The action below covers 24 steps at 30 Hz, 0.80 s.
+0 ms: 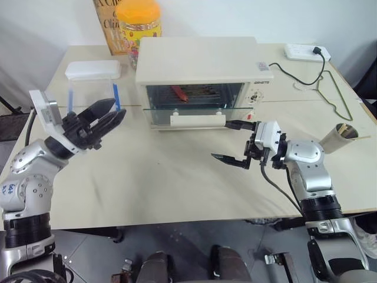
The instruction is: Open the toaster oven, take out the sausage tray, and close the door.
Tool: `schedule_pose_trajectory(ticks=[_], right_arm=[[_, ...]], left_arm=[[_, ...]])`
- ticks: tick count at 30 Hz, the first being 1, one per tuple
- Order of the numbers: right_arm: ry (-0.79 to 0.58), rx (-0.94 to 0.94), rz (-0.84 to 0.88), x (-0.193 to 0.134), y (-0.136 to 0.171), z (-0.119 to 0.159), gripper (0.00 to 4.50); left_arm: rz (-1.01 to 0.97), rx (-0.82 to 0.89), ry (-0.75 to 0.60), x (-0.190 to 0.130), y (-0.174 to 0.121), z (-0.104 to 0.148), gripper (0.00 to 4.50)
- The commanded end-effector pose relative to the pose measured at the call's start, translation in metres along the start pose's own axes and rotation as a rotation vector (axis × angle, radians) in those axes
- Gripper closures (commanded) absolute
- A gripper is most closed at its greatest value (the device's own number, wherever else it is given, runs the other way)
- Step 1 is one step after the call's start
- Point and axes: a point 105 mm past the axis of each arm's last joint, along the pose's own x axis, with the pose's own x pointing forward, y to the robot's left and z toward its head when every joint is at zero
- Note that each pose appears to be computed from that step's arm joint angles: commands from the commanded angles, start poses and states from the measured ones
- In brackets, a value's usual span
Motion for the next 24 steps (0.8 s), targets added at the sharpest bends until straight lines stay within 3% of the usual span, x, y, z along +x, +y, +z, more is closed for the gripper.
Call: schedule_pose_trajectory(ticks=[1,4,5,17,24], right_arm=[[0.015,-0.078,0.026,0.0,0.003,0.001,0.0],[0.0,-0.076,0.014,0.002,0.002,0.004,0.0],[-0.002,-0.076,0.01,0.002,0.002,0.004,0.0],[0.046,-0.09,-0.046,-0.014,0.0,0.003,0.0],[0.3,-0.019,-0.121,-0.085,0.035,-0.021,0.0]], left_arm=[[-0.046,0.019,-0.002,0.023,0.007,-0.002,3.42],[-0.055,0.016,0.024,0.032,0.014,-0.013,4.41],[-0.057,0.017,0.033,0.035,0.016,-0.018,4.46],[-0.19,-0.039,0.13,0.048,-0.002,-0.056,4.46],[-0.309,-0.081,0.243,0.039,-0.024,-0.084,4.46]])
